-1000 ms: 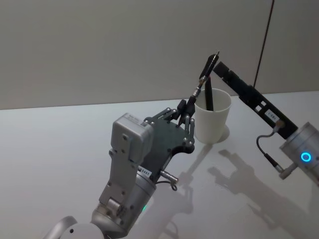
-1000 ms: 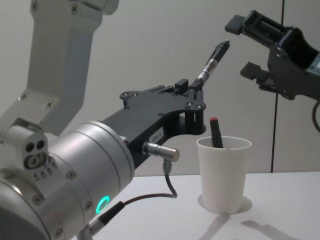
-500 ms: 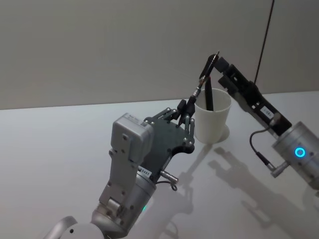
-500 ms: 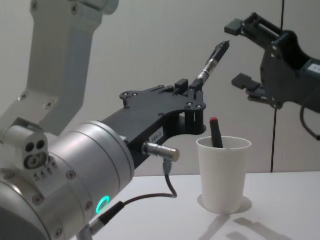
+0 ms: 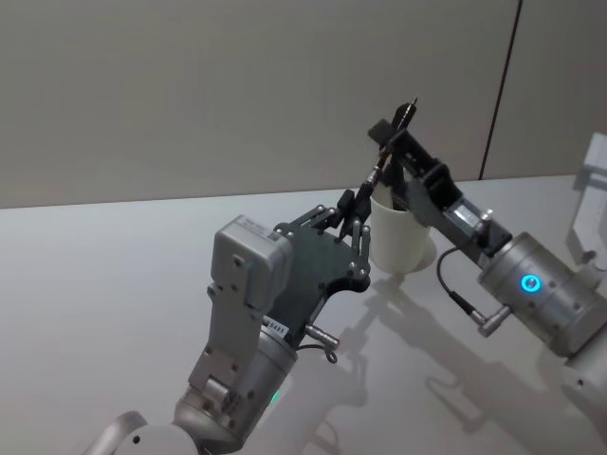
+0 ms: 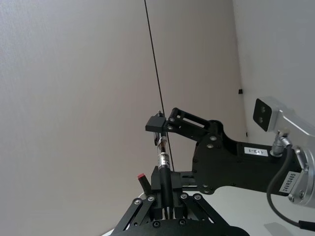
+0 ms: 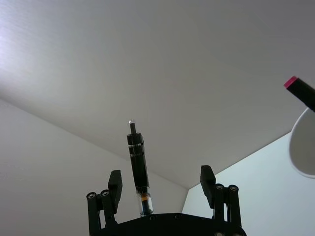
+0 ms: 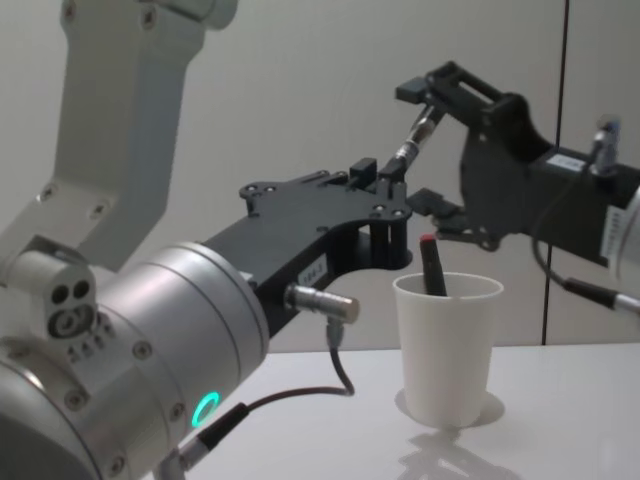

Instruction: Place the pen into the pen holder.

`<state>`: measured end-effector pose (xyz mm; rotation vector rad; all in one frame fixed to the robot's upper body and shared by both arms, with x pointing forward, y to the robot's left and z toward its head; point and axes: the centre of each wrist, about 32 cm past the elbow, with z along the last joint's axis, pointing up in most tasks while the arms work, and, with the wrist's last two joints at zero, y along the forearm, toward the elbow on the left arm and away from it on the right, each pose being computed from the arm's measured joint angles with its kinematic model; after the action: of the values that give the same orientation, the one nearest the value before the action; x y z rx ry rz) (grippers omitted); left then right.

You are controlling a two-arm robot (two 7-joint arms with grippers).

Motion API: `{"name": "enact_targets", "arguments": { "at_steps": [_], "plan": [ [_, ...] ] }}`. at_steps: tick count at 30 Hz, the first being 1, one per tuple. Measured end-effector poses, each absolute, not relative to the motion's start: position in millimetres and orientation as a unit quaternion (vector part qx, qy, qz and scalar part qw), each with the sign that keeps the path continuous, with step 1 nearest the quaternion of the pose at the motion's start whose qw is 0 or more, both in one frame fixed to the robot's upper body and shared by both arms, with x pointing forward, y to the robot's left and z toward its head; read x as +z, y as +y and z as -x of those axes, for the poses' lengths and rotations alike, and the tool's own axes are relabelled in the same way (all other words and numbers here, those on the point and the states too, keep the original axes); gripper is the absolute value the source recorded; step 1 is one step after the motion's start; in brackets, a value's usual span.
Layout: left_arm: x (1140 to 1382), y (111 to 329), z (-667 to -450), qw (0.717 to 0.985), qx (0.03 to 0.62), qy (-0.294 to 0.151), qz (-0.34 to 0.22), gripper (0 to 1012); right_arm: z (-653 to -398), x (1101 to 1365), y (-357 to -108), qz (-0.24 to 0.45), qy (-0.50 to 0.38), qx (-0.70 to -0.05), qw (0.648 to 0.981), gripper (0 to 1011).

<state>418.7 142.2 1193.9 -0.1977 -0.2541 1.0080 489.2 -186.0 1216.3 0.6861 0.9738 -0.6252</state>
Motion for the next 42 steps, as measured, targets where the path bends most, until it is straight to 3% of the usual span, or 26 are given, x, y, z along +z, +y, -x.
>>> {"name": "enact_targets", "arguments": {
  "at_steps": [16, 42],
  "plan": [
    [1194, 142, -419, 0.863, 0.481, -0.121, 0.094, 116, -496, 1223, -173, -0.308, 0.475, -0.268, 0.779, 1002],
    [1194, 142, -419, 0.863, 0.481, -0.121, 0.094, 116, -500, 1235, -187, -0.306, 0.461, -0.259, 0.792, 1001]
  ]
}}
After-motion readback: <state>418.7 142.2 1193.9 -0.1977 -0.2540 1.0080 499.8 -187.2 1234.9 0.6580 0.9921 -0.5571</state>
